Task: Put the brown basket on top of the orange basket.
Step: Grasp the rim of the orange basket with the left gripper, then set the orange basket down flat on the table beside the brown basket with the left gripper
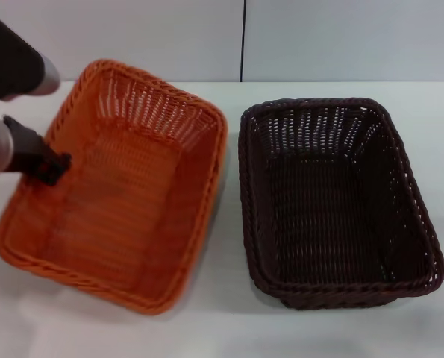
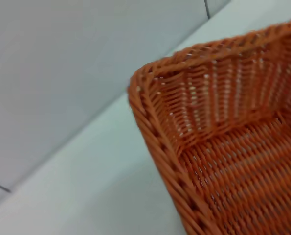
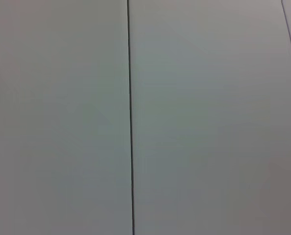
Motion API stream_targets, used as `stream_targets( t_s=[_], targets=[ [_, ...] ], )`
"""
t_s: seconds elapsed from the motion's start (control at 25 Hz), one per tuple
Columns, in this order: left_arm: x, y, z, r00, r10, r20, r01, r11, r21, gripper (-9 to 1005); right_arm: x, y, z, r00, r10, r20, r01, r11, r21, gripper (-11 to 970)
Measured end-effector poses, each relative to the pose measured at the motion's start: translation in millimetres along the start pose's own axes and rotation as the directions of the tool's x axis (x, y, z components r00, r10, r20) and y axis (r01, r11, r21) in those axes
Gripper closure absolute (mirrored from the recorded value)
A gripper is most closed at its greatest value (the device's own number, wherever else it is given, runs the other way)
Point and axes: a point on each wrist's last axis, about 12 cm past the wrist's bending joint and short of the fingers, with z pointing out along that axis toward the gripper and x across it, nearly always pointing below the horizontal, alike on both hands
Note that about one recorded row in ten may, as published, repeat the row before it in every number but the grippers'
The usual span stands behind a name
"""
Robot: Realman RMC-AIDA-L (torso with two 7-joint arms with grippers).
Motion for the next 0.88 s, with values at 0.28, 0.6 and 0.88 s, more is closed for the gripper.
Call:
stream_targets(
  t_s=[0.28, 0.6, 0.88],
  targets=[
    [-10.4, 12.5, -47.3, 0.983, 0.169, 0.077, -0.161, 0.982, -0.100, 769, -0.1, -2.2, -3.9, 1.000, -0.001, -0.001, 0.001, 1.000, 0.010, 256],
    [-14.8, 12.1, -56.5, 0.923, 0.375, 0.084, -0.360, 0.921, -0.148, 809, -2.5, -4.6, -9.2, 1.000, 0.003, 0.013, -0.003, 1.000, 0.027, 256],
    [-19.7, 13.5, -55.9, 0.882, 0.462, 0.091, -0.441, 0.879, -0.182, 810, -4.1, -2.1, -7.3, 1.000, 0.012, 0.025, -0.013, 1.000, 0.027, 256]
  ],
)
